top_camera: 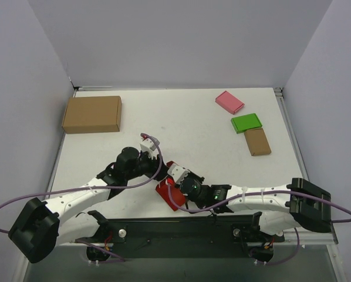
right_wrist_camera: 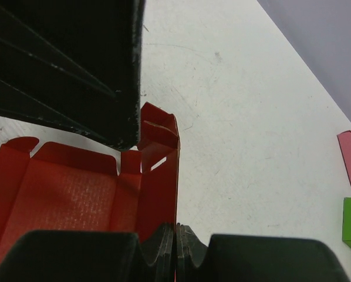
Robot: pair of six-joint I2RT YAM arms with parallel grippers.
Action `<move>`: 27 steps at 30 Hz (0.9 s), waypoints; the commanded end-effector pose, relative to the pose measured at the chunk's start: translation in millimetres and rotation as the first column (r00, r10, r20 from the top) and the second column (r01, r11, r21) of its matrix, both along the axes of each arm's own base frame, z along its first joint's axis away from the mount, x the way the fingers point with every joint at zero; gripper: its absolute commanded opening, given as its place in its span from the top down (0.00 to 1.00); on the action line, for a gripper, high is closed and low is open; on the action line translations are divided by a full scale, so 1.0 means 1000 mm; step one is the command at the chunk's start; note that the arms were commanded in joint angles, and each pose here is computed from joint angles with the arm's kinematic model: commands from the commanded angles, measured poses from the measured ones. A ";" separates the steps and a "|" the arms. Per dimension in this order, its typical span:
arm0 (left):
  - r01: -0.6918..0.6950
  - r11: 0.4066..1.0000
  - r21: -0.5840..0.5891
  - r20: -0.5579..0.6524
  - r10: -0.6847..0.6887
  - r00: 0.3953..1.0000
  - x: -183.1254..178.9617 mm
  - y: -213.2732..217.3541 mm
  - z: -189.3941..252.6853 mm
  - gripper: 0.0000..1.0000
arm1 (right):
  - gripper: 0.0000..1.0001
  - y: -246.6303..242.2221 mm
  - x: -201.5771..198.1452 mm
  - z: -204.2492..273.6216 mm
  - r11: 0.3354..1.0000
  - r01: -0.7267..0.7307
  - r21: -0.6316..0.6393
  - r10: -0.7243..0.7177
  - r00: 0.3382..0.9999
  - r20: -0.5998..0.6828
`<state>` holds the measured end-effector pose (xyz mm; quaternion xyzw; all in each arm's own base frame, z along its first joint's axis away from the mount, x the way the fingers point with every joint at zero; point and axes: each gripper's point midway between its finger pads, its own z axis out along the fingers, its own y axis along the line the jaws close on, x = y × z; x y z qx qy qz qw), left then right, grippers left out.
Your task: Fold the paper box
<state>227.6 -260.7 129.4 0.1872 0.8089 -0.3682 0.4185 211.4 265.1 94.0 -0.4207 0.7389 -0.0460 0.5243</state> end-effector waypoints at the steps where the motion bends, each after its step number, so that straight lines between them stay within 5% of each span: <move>1: 0.053 0.998 0.024 0.125 -0.056 0.991 0.010 -0.006 0.012 0.34 | 1.00 -0.002 -0.001 0.005 0.997 -0.009 0.077 0.012 0.999 -0.041; 20: 0.127 0.992 0.006 0.239 -0.125 0.963 0.023 -0.029 0.009 0.35 | 1.00 -0.002 -0.001 0.002 0.992 -0.029 0.122 0.040 0.996 -0.086; 27: 0.169 0.986 0.012 0.237 -0.167 0.957 0.021 -0.039 0.002 0.46 | 1.00 -0.003 0.000 0.001 0.992 -0.024 0.127 0.036 0.995 -0.093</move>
